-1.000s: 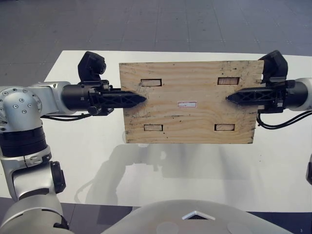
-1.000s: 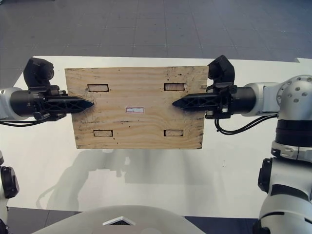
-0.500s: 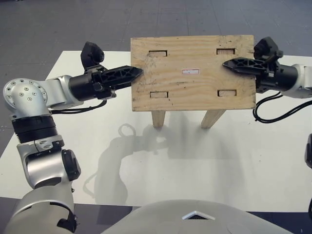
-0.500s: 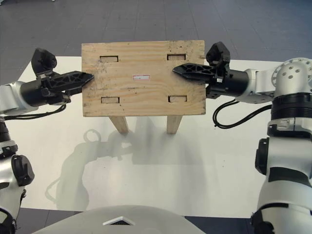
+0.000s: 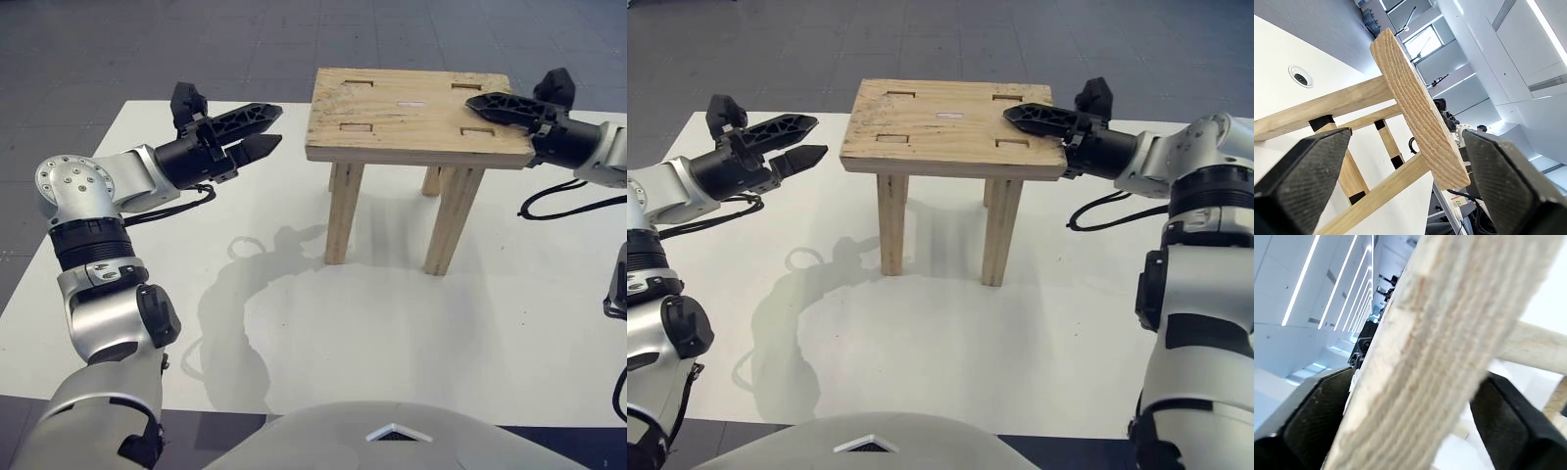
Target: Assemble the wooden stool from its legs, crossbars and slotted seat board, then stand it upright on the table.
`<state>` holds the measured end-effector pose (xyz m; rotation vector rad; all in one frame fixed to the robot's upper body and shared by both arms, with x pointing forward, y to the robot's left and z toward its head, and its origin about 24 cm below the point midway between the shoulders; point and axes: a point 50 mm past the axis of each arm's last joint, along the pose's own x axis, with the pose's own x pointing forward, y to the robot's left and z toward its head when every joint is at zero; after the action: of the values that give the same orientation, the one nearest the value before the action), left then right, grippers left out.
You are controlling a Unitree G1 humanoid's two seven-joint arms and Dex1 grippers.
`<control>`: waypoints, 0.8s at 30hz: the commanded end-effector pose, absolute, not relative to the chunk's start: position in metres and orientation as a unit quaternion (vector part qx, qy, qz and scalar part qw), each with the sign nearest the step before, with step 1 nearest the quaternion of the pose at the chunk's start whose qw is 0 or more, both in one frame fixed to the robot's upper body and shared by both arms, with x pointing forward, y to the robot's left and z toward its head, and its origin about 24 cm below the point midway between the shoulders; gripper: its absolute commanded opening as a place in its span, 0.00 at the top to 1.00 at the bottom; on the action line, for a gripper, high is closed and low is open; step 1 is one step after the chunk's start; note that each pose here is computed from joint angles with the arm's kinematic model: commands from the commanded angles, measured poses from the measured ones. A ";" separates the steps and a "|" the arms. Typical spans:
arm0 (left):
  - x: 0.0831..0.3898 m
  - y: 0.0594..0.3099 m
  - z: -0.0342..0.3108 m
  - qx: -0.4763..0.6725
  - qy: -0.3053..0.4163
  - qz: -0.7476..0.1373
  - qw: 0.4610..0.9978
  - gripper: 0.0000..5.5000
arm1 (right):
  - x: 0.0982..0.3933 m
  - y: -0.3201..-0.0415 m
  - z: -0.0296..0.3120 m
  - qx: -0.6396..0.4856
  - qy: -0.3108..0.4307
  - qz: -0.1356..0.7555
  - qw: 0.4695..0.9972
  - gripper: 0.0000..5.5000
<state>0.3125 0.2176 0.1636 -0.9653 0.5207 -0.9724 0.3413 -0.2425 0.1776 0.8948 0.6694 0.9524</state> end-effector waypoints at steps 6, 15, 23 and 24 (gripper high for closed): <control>0.304 0.224 0.158 -0.438 0.232 -0.437 0.751 0.08 | 0.349 -0.242 0.199 0.394 0.277 0.454 0.750 0.00; 0.307 0.230 0.173 -0.419 0.184 -0.439 0.773 0.08 | 0.346 -0.264 0.213 0.361 0.234 0.448 0.783 0.00; 0.316 0.246 0.173 -0.388 0.127 -0.374 0.833 0.08 | 0.337 -0.306 0.191 0.315 0.210 0.366 0.850 0.00; 0.319 0.248 0.170 -0.368 0.109 -0.346 0.856 0.08 | 0.337 -0.309 0.191 0.323 0.190 0.357 0.856 0.00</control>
<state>0.3150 0.2429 0.1726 -0.8587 0.2810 -0.8372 0.3383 -0.2990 0.1882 0.6636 0.4737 0.8001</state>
